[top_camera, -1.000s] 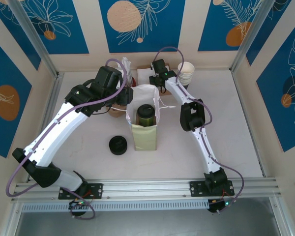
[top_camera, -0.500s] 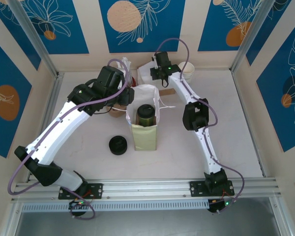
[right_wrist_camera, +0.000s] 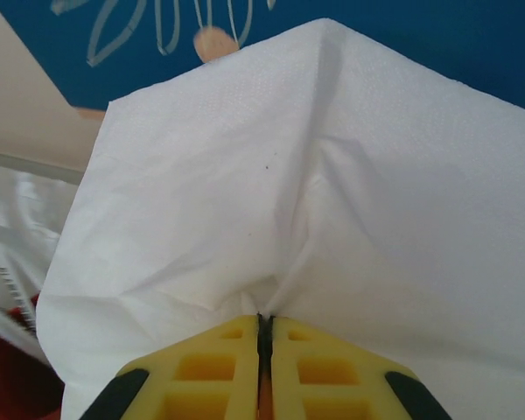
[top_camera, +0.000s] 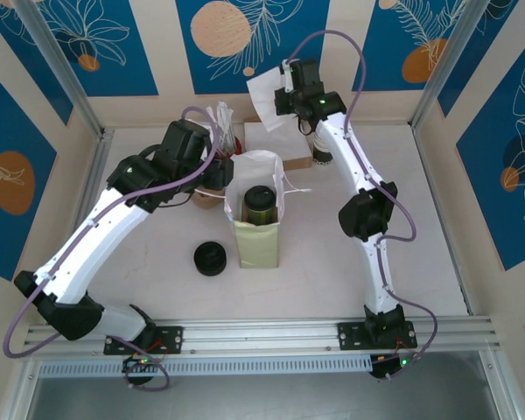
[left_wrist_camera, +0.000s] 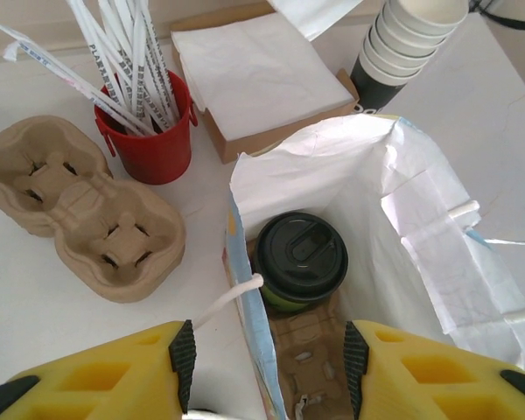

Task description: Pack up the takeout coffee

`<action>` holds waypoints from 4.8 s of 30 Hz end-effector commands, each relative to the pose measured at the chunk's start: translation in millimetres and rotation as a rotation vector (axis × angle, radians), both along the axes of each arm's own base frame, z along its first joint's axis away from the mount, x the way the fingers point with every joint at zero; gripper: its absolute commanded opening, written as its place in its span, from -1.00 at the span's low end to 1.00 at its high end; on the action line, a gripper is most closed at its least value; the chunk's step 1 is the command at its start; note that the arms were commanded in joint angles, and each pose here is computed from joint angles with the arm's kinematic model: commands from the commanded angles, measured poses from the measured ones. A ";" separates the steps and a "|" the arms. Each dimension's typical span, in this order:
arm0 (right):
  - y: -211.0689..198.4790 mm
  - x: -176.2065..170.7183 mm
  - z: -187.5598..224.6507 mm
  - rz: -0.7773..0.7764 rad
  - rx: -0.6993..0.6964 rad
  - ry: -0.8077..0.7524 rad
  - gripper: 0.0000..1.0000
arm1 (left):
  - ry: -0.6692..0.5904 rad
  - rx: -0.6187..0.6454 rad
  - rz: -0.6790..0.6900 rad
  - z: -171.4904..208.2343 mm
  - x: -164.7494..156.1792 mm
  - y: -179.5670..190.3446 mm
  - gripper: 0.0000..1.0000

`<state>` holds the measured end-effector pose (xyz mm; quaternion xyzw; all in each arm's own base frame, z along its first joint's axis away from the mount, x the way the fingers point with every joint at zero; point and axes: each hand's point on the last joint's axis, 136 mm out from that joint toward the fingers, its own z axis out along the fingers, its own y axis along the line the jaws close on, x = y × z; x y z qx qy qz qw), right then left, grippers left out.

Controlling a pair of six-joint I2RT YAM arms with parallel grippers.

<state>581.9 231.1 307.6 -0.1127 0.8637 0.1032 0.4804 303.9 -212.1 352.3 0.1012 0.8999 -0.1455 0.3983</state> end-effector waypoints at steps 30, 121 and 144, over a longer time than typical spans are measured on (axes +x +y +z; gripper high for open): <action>62.9 -320.4 154.3 0.248 0.935 0.600 -1.00 | -0.118 -0.037 0.030 15.4 -58.1 60.7 0.13; 87.3 -298.9 9.0 -0.082 -0.031 0.381 -0.23 | -0.158 0.033 0.053 9.0 -69.6 84.4 0.21; 90.2 -323.5 71.9 0.109 0.162 0.256 -0.23 | -0.204 0.055 0.114 12.4 -63.3 95.3 0.25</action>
